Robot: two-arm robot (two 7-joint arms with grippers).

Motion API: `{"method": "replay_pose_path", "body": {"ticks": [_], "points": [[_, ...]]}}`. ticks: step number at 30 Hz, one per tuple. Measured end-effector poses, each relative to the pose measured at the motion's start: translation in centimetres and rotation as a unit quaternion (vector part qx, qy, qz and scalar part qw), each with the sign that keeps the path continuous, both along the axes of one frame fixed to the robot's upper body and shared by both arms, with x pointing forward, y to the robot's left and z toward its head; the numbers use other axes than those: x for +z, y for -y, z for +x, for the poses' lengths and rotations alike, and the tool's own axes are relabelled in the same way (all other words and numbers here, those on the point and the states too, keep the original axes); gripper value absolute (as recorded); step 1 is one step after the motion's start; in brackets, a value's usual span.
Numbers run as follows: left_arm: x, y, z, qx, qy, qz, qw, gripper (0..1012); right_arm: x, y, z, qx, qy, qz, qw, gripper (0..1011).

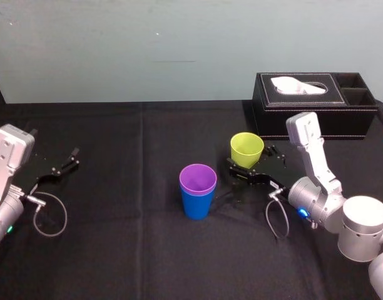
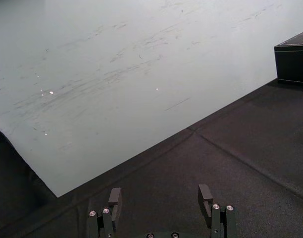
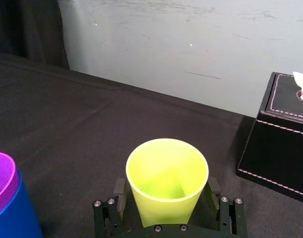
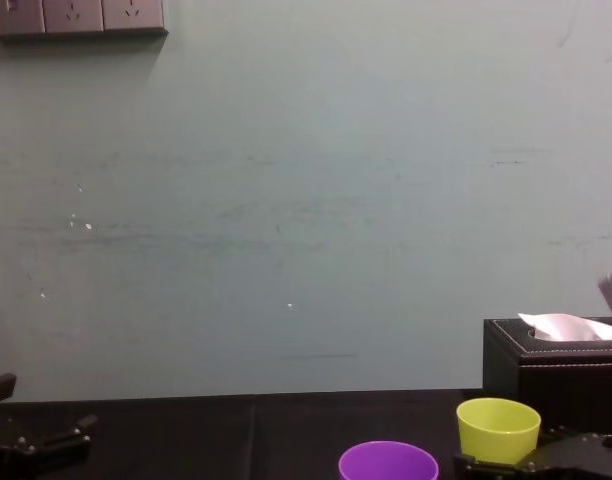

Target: Stack the three plastic cups sequentially using one hand.

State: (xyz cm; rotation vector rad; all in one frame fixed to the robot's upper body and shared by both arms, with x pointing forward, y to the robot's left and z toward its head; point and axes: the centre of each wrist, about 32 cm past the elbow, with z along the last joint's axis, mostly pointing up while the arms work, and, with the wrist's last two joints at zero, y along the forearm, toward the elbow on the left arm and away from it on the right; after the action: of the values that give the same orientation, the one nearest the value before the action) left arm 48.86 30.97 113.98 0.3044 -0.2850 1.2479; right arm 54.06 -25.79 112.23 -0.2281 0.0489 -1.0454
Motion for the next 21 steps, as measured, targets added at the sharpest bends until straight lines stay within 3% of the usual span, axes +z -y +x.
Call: {"method": "replay_pose_path", "body": {"ticks": [21], "points": [[0.0,0.0,0.0,0.000,0.000,0.000,1.0000,1010,0.0,-0.1,1.0,0.001,0.004,0.002,1.0000,1003]]}}
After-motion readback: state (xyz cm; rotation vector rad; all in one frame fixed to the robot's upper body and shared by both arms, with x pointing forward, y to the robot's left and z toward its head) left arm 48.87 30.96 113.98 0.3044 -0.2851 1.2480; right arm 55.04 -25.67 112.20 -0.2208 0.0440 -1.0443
